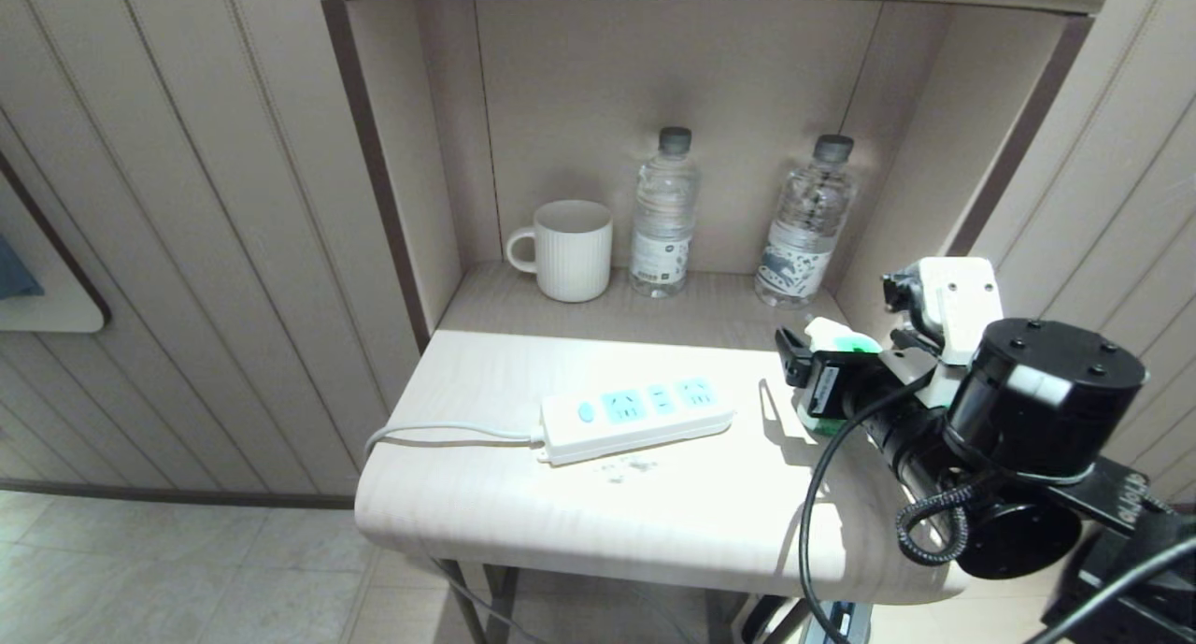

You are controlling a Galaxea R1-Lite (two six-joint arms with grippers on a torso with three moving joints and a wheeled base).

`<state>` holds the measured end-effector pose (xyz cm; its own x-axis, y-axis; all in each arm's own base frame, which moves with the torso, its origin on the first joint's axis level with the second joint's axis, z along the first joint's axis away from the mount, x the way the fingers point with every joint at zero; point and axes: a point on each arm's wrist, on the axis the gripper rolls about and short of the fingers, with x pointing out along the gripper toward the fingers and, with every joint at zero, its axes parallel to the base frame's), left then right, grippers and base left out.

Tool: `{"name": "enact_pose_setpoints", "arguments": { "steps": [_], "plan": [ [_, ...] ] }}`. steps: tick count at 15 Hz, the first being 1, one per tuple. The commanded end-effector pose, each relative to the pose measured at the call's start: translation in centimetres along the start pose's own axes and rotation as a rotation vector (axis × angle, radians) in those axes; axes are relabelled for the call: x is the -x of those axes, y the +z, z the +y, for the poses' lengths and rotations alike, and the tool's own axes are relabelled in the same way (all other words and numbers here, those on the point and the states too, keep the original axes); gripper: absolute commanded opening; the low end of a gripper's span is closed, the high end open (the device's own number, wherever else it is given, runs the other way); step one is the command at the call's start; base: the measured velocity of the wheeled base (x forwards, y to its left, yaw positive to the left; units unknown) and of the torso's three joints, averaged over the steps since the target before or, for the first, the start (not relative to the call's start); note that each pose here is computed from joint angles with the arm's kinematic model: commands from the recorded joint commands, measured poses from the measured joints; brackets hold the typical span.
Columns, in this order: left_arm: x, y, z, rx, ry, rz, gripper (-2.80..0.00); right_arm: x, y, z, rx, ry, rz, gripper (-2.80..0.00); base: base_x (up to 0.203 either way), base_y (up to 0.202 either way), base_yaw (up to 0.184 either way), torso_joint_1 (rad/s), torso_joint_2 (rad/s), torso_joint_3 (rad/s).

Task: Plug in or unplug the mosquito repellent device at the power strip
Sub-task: Pick up the mosquito repellent liquid

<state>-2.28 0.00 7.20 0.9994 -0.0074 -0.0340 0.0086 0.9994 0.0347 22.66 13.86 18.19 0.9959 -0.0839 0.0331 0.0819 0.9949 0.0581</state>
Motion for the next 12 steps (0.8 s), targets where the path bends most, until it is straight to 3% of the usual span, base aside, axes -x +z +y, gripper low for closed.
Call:
{"name": "enact_pose_setpoints", "arguments": {
  "steps": [1, 8, 9, 10, 12],
  "plan": [
    [0.00, 0.00, 0.00, 0.000, 0.000, 0.000, -2.80, -0.16, -0.44, 0.11, 0.005, -0.002, 0.003, 0.00, 0.000, 0.000, 0.000, 0.000, 0.00, 0.000],
    [0.00, 0.00, 0.00, 0.000, 0.000, 0.000, -2.80, -0.29, -0.30, 0.23, 0.006, -0.002, -0.003, 0.00, 0.000, 0.000, 0.000, 0.000, 0.00, 0.000],
    [0.00, 0.00, 0.00, 0.000, 0.000, 0.000, -2.80, -0.29, -0.30, 0.22, 0.006, -0.002, -0.003, -1.10, 0.000, 0.000, 0.000, 0.000, 0.00, 0.000],
    [0.00, 0.00, 0.00, 0.000, 0.000, 0.000, -2.80, -0.31, -0.28, 0.19, 0.005, -0.005, -0.004, -2.80, 0.000, 0.000, 0.000, 0.000, 0.00, 0.000],
    [0.00, 0.00, 0.00, 0.000, 0.000, 0.000, -2.80, -0.43, -0.50, 0.24, 0.015, -0.006, 0.002, -2.80, 0.000, 0.000, 0.000, 0.000, 0.00, 0.000]
  ]
}}
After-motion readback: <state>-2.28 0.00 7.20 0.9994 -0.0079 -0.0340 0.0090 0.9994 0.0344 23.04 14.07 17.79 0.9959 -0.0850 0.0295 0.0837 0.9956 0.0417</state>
